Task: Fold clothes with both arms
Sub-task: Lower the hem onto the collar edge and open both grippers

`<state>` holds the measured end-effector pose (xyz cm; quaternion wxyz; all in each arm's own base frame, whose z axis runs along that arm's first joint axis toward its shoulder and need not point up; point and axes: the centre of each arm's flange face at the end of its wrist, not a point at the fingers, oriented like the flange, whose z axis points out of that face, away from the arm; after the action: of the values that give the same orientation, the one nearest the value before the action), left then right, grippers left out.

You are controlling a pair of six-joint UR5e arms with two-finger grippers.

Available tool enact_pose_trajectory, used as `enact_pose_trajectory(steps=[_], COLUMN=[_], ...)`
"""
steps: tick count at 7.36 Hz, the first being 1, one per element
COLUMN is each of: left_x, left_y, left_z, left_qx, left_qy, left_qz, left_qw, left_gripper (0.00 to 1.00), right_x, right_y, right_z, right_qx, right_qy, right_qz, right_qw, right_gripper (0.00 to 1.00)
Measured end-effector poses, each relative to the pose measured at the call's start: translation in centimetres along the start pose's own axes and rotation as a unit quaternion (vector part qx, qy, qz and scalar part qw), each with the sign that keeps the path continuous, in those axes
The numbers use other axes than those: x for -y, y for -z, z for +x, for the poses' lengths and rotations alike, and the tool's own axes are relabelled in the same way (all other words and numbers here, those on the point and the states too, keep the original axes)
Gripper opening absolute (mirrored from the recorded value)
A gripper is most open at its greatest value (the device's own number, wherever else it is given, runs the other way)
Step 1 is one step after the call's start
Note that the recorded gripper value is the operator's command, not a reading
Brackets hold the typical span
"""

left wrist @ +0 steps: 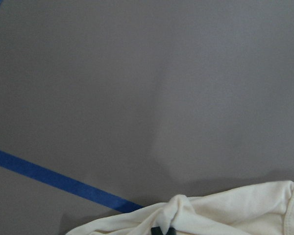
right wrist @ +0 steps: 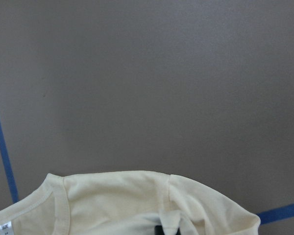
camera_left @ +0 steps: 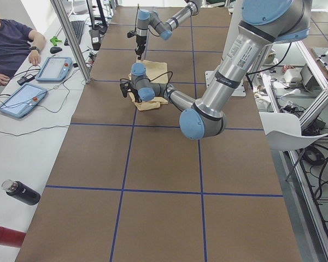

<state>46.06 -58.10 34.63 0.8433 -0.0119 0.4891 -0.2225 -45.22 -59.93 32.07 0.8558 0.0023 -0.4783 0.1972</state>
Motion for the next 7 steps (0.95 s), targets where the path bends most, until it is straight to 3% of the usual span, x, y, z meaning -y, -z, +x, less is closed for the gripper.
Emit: enact_pose_trajectory(steps=[2, 3, 4, 5, 6, 7], left_x=[-0.2, -0.3, -0.3, -0.4, -0.4, -0.3], left_y=[0.6, 0.8, 0.9, 1.1, 1.1, 1.1], left_z=[1.5, 2.1, 2.3, 2.4, 2.5, 2.4], left_qx=[-0.010, -0.014, -0.016, -0.017, -0.018, -0.016], left_qy=[-0.001, -0.002, -0.003, -0.004, -0.007, -0.007], left_qz=[0.000, 0.000, 0.000, 0.000, 0.001, 0.001], left_qw=[0.9999, 0.9999, 0.9999, 0.9998, 0.9998, 0.9998], left_gripper=[0.00, 0.12, 0.77, 0.99, 1.00, 1.00], right_x=[0.0, 0.0, 0.0, 0.0, 0.1, 0.3], right_y=[0.2, 0.3, 0.4, 0.4, 0.4, 0.4], right_z=[-0.2, -0.4, -0.6, -0.6, -0.4, -0.3], right_qx=[0.002, 0.004, 0.009, 0.016, 0.018, 0.018], right_qy=[0.001, 0.002, 0.005, 0.008, 0.009, 0.008], right_qz=[0.001, 0.003, 0.006, 0.009, 0.011, 0.012], right_qw=[1.0000, 1.0000, 0.9999, 0.9998, 0.9997, 0.9997], right_gripper=[0.00, 0.00, 0.00, 0.02, 0.87, 1.00])
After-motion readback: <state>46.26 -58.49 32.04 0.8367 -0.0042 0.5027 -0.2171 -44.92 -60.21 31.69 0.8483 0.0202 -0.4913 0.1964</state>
